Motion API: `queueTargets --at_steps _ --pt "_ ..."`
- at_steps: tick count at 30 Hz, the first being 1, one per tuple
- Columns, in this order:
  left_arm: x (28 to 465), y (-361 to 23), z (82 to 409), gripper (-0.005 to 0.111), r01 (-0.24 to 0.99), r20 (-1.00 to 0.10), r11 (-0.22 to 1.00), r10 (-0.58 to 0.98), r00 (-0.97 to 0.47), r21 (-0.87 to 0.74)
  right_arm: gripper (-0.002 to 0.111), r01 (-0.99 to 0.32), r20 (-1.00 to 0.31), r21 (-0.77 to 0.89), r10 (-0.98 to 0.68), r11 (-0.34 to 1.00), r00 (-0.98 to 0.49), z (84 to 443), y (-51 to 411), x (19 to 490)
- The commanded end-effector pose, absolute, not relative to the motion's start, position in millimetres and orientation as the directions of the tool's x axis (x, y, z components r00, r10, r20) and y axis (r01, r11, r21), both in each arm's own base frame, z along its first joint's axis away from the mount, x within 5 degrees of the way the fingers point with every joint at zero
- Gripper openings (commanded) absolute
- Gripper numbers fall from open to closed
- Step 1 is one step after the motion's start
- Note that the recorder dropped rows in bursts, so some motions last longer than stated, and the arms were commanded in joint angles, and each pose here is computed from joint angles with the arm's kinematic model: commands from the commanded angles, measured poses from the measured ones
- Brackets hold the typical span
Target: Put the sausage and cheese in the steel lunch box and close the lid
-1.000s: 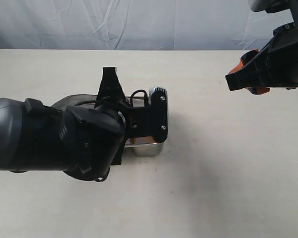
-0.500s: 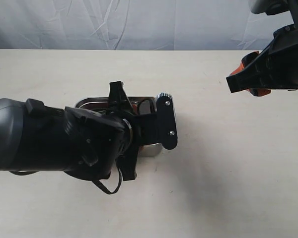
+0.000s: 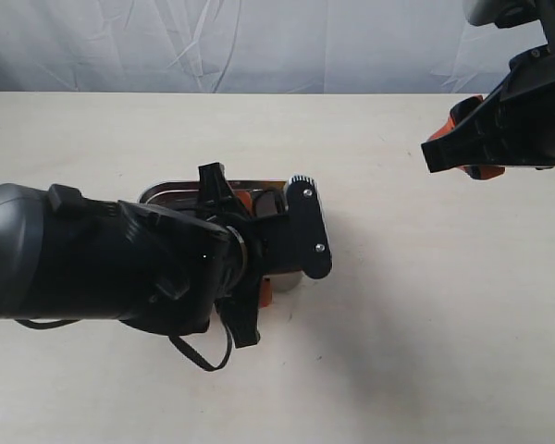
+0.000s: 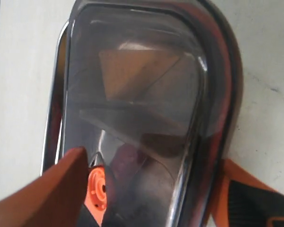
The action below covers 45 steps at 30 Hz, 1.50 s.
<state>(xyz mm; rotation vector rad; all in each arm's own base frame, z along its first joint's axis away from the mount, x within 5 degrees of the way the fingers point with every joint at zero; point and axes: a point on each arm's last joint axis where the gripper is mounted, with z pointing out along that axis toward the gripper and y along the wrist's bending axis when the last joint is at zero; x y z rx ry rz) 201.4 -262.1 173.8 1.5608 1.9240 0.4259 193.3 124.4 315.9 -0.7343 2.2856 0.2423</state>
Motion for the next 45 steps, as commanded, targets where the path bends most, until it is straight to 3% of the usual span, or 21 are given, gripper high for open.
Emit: queueTargets --at_steps 1,13,26,32,35,38,45 --pt "200 -260 174 0.07 0.752 -0.247 0.27 0.958 -0.146 0.601 0.05 -0.567 -0.687 -0.045 -0.437 0.823 -0.58 318 123 193" --pt "198 -253 172 0.07 0.743 -0.217 0.327 0.945 -0.245 0.583 0.05 -0.567 -0.687 -0.045 -0.437 0.823 -0.58 318 123 193" --pt "192 -255 172 0.07 0.739 -0.192 0.303 0.953 -0.235 0.602 0.05 -0.566 -0.684 -0.036 -0.433 0.824 -0.587 317 123 193" --pt "193 -255 174 0.07 0.732 -0.184 0.28 0.96 -0.211 0.621 0.049 -0.537 -0.626 0.155 -0.338 0.829 -0.703 307 131 184" --pt "194 -255 174 0.07 0.73 -0.185 0.278 0.961 -0.208 0.625 0.034 -0.518 -0.564 0.239 -0.317 0.821 -0.763 287 136 180" --pt "194 -255 174 0.07 0.73 -0.185 0.278 0.961 -0.208 0.625 0.0 -0.462 -0.526 0.303 -0.258 0.833 -0.81 263 139 180" --pt "194 -256 174 0.07 0.729 -0.185 0.274 0.962 -0.202 0.627 0.0 -0.414 -0.475 0.391 -0.205 0.822 -0.855 231 152 190"
